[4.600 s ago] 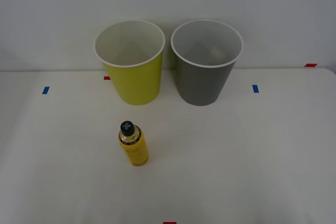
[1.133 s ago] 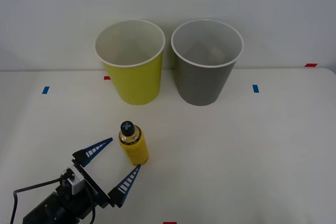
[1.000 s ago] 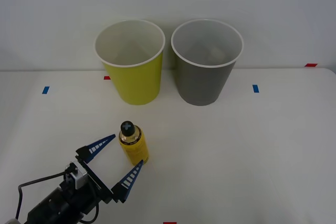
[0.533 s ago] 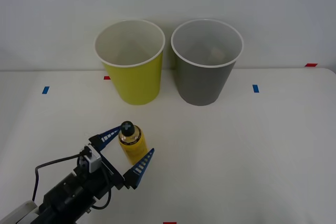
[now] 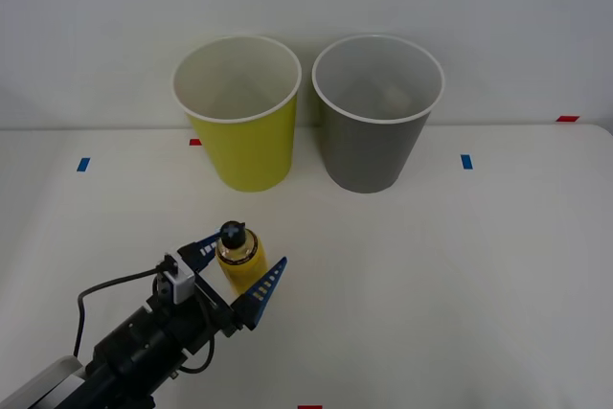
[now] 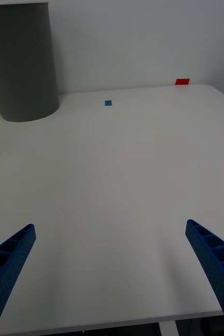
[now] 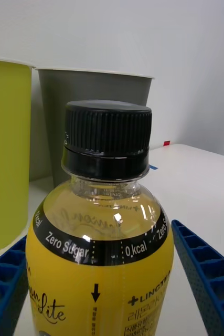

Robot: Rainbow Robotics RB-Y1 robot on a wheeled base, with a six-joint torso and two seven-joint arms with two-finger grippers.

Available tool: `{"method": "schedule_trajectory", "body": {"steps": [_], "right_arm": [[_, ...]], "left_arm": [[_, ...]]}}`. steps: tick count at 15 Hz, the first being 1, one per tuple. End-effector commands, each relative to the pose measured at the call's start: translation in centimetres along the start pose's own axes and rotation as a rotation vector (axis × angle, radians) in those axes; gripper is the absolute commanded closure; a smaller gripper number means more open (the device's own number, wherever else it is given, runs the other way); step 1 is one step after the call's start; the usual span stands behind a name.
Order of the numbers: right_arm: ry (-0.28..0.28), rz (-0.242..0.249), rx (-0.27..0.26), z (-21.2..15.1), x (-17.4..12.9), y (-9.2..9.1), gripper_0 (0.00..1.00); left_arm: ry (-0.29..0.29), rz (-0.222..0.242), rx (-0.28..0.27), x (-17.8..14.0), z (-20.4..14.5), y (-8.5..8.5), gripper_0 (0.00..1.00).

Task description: Put cans in the gray bin and PET bottles in the light green bin.

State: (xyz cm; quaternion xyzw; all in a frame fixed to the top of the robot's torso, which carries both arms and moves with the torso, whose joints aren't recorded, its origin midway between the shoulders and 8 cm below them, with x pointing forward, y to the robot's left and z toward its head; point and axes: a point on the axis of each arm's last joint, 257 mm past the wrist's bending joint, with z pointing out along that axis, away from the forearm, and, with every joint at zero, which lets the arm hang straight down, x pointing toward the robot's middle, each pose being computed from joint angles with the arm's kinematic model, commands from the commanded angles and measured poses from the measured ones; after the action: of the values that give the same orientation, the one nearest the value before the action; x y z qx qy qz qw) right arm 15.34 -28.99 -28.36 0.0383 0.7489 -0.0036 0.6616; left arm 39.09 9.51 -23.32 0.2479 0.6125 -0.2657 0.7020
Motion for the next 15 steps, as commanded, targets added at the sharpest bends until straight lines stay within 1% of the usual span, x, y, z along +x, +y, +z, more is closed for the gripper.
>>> {"method": "schedule_trajectory", "body": {"steps": [1,2,3,7,8,9,10,11,13,15], "right_arm": [[0.0,0.0,0.0,0.0,0.0,0.0,0.0],[0.0,0.0,0.0,0.0,0.0,0.0,0.0],[0.0,0.0,0.0,0.0,0.0,0.0,0.0],[0.0,0.0,0.0,0.0,0.0,0.0,0.0],[0.0,0.0,0.0,0.0,0.0,0.0,0.0],[0.0,0.0,0.0,0.0,0.0,0.0,0.0],[0.0,0.0,0.0,0.0,0.0,0.0,0.0],[0.0,0.0,0.0,0.0,0.0,0.0,0.0],[0.0,0.0,0.0,0.0,0.0,0.0,0.0],[0.0,0.0,0.0,0.0,0.0,0.0,0.0]], "left_arm": [[0.001,0.008,0.002,0.0,-0.1,0.0,0.85],[0.002,0.01,0.004,0.1,-0.1,0.0,0.96],[0.003,0.017,0.006,0.1,-0.1,-0.1,0.99],[0.003,0.028,0.01,-0.1,-0.2,-0.4,1.0],[0.019,0.049,-0.008,-0.3,-0.2,0.1,1.0],[0.048,0.097,-0.037,-0.8,-0.3,0.9,1.0],[0.066,0.131,-0.064,-1.6,-0.4,1.4,1.0],[0.079,0.152,-0.096,-2.6,-0.6,1.8,1.0],[0.098,0.146,-0.15,-4.6,-0.5,2.0,1.0],[0.108,0.142,-0.182,-6.3,-0.3,2.0,1.0]]}}
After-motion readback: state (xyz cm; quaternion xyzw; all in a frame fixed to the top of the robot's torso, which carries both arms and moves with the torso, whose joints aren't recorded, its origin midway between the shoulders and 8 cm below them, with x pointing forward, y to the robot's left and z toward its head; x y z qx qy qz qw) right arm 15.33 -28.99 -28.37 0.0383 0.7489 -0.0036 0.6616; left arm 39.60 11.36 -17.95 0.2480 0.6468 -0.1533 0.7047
